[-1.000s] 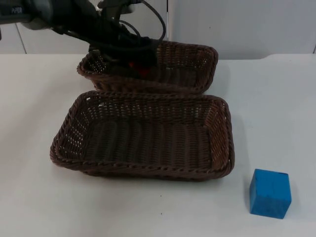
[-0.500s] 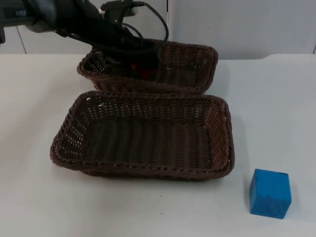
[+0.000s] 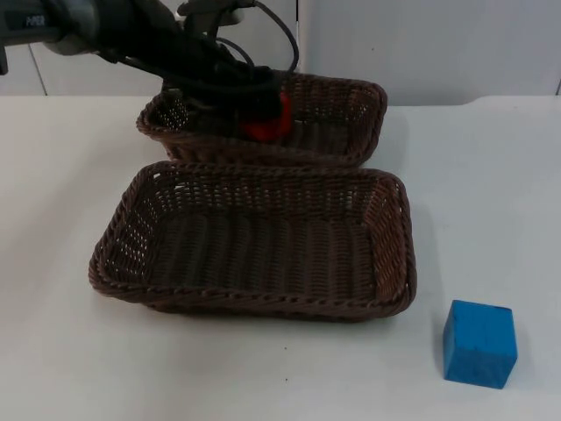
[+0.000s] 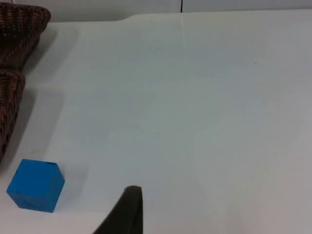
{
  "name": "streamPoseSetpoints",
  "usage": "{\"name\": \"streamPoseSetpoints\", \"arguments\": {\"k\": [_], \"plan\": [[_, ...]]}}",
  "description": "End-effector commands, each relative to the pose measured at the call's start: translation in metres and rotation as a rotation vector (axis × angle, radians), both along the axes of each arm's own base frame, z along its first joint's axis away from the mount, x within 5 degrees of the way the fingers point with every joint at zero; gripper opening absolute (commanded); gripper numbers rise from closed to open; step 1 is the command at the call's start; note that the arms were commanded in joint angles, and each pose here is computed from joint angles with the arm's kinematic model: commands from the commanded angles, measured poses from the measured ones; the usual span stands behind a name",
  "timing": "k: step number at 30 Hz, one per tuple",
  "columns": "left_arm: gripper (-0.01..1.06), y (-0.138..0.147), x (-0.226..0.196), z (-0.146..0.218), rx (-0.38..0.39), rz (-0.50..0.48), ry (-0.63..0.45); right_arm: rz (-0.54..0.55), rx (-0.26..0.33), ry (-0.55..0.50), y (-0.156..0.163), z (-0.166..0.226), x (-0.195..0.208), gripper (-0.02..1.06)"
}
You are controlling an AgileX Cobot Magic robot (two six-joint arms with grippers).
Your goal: Pick up one cube with the left hand and place it into the upper basket. Pick up one cube with the right hand and place it into the lower basket.
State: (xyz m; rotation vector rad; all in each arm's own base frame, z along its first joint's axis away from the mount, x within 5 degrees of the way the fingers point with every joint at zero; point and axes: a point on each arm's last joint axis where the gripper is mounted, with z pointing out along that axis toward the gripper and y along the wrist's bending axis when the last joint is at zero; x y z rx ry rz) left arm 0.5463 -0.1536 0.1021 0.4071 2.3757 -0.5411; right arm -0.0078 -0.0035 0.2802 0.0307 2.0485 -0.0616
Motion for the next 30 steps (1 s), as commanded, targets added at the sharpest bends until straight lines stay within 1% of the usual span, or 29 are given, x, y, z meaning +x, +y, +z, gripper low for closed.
{"name": "streamPoseSetpoints", "arguments": {"k": [1, 4, 8, 9, 13, 14, 15, 18, 19, 22, 30], "plan": [[0.72, -0.003, 0.0, 0.014, -0.023, -0.001, -0.018, 0.002, -0.002, -0.001, 0.0, 0.0, 0.0, 1.04], [0.72, -0.004, -0.001, 0.02, -0.027, -0.01, -0.016, 0.002, -0.002, -0.001, 0.0, 0.0, 0.0, 1.04], [0.72, -0.004, -0.005, 0.061, -0.037, -0.034, -0.062, 0.002, -0.002, -0.001, 0.0, 0.0, 0.0, 1.04], [0.72, -0.004, -0.005, 0.061, -0.037, -0.034, -0.062, 0.002, -0.002, -0.001, 0.0, 0.0, 0.0, 1.04], [0.72, -0.004, -0.016, 0.115, -0.054, -0.069, -0.118, 0.002, -0.002, -0.001, 0.0, 0.0, 0.0, 1.04], [0.72, -0.004, -0.016, 0.115, -0.054, -0.069, -0.118, 0.002, -0.002, -0.001, 0.0, 0.0, 0.0, 1.04], [0.72, -0.004, -0.022, 0.137, -0.056, -0.081, -0.145, 0.002, -0.002, -0.001, 0.0, 0.0, 0.0, 1.04], [0.72, 0.0, -0.032, 0.168, -0.022, -0.107, -0.187, 0.002, -0.002, -0.001, 0.0, 0.0, 0.0, 1.04], [0.72, 0.0, -0.032, 0.168, -0.022, -0.107, -0.187, 0.002, -0.002, -0.001, 0.0, 0.0, 0.0, 1.04], [0.72, 0.003, -0.04, 0.182, 0.024, -0.135, -0.193, 0.0, -0.007, -0.001, -0.001, 0.0, 0.0, 1.04], [0.72, 0.003, -0.047, 0.19, 0.027, -0.166, -0.161, -0.002, -0.01, -0.001, -0.001, 0.0, 0.0, 1.04]]}}
